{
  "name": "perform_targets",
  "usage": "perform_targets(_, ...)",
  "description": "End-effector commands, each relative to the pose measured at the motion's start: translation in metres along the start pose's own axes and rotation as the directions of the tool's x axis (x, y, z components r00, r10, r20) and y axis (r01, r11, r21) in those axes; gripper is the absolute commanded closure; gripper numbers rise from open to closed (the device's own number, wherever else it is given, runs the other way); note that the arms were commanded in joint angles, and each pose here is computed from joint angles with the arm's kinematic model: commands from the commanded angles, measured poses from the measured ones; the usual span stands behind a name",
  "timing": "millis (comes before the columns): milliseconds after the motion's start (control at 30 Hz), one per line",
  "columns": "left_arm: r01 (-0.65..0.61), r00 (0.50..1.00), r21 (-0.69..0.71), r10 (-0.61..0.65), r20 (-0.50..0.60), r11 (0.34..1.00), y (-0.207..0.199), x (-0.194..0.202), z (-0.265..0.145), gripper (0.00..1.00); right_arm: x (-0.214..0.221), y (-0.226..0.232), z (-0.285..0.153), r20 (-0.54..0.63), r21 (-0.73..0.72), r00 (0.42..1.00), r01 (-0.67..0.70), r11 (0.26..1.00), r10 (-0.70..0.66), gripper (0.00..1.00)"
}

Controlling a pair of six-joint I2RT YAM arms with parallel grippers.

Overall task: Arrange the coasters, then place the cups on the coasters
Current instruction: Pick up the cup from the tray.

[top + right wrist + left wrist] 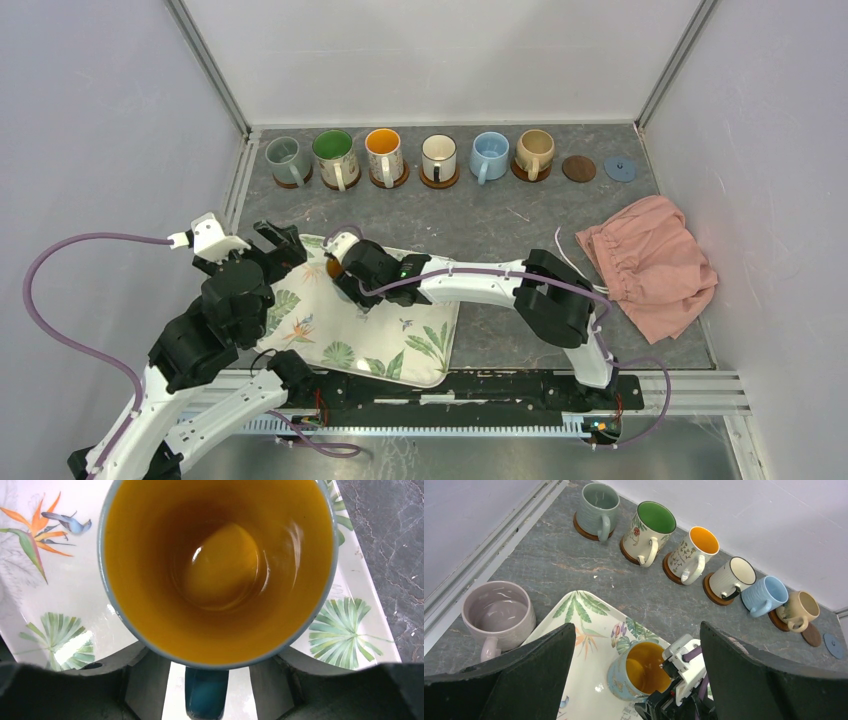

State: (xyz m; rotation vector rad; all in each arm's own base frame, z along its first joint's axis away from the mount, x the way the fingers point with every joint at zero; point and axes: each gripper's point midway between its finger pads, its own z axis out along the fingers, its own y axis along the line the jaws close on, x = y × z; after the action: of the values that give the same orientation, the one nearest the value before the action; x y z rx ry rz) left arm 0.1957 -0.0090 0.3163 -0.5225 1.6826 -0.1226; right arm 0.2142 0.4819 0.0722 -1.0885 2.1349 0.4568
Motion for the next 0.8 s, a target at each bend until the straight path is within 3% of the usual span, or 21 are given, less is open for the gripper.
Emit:
perform_targets(0, 0.056, 0.998, -0.022, -0.055, 0.036, 0.998, 0.003, -0.011, -0.002, 0.0, -0.022, 0.002, 0.0, 0.052, 0.019, 0.999, 0.011, 1.0, -0.012, 0.41)
perform_targets(267, 0.049, 0.998, -0.023, -0.049, 0.027, 0.999, 0.001, -0.007, 0.0, 0.0, -0.021, 0.001, 0.003, 0.048, 0.026, 0.999, 0.018, 0.999, -0.019, 0.59)
perform_targets(567, 0.045, 0.999, -0.025, -0.045, 0.019, 0.999, 0.0, -0.001, 0.003, 0.0, -0.029, -0.003, -0.007, 0.067, 0.039, 0.997, 0.023, 0.999, -0.026, 1.0)
perform_targets(767, 0.039, 0.999, -0.023, -0.039, 0.003, 0.999, -0.003, 0.006, 0.006, 0.0, -0.044, -0.009, -0.024, 0.125, 0.056, 0.992, 0.019, 0.998, -0.026, 1.0)
